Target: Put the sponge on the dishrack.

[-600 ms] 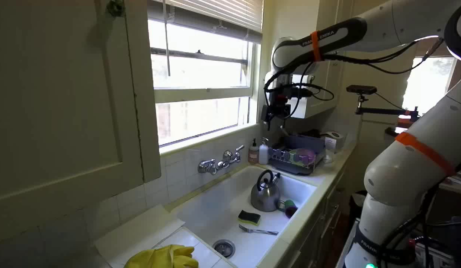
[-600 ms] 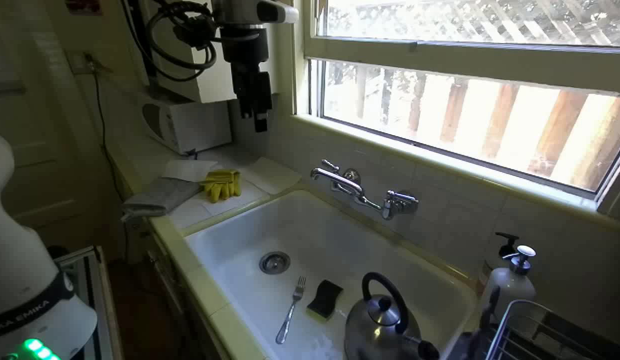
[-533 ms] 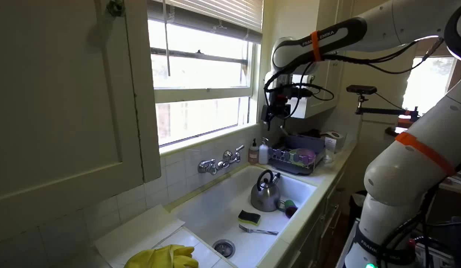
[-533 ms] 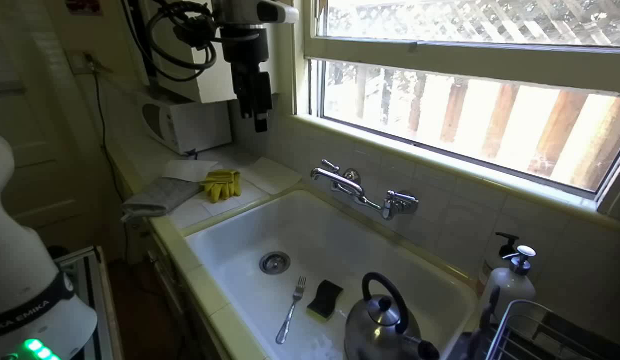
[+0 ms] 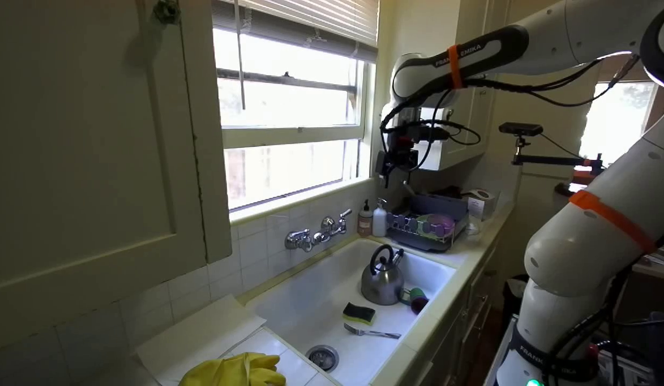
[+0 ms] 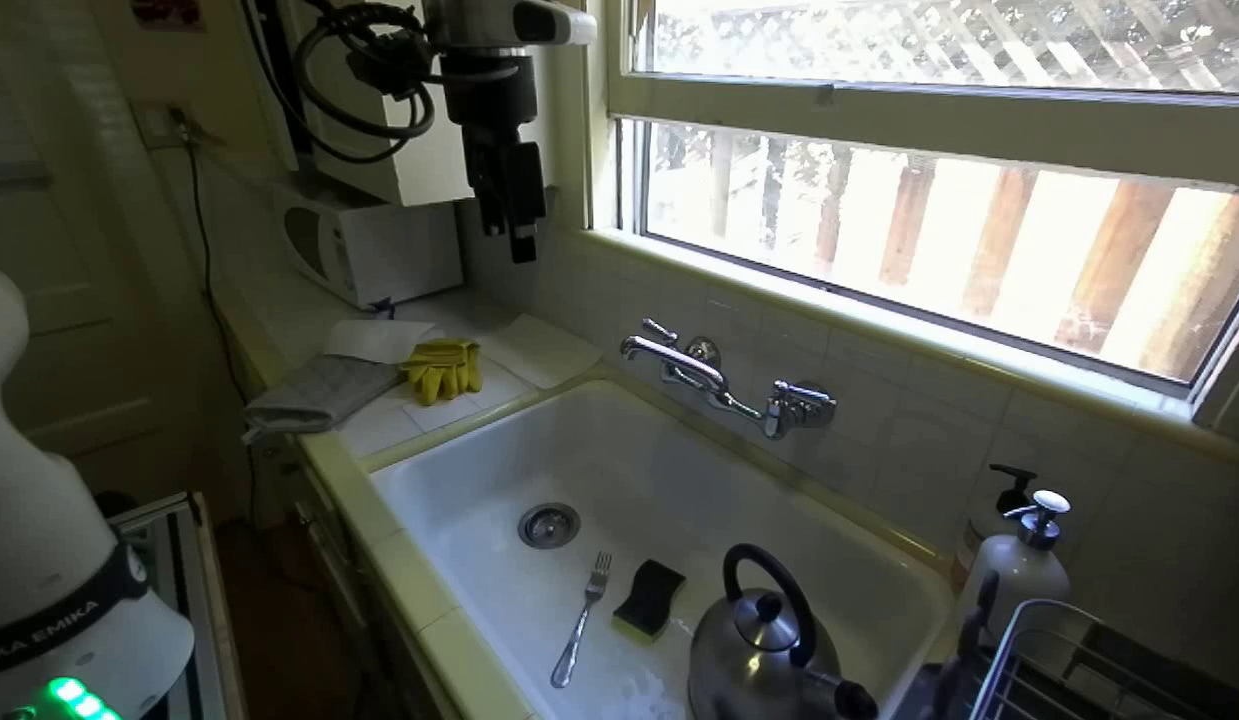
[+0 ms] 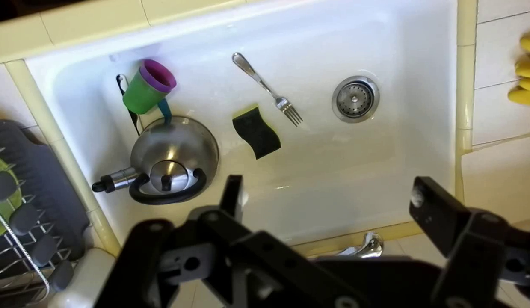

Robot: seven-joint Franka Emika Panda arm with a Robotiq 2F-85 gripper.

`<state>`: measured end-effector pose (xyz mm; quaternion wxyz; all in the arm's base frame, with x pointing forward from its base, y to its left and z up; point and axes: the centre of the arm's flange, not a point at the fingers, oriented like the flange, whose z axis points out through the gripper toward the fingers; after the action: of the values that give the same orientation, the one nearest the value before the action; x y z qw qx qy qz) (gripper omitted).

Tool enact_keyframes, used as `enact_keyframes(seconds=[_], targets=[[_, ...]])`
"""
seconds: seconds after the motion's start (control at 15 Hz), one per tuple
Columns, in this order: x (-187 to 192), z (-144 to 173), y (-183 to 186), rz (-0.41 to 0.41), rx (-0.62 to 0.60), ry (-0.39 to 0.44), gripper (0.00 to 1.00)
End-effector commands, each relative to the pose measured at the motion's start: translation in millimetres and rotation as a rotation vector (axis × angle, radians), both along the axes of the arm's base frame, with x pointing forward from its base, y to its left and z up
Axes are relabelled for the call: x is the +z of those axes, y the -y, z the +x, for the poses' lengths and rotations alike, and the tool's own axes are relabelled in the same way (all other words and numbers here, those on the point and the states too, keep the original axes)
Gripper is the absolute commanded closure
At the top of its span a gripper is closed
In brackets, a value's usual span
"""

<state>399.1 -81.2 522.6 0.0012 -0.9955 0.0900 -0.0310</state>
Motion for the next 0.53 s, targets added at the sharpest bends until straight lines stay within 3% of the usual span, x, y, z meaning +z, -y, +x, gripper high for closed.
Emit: enact_keyframes(seconds=[0.0, 0.27, 0.47], targets=[[-36, 6, -22, -0.106, -0.046, 0.024, 0.00], [-107, 19, -30, -0.130, -0.006, 0.073, 0.00], [-154, 27, -24, -0.066, 0.018, 0.117, 0.00]])
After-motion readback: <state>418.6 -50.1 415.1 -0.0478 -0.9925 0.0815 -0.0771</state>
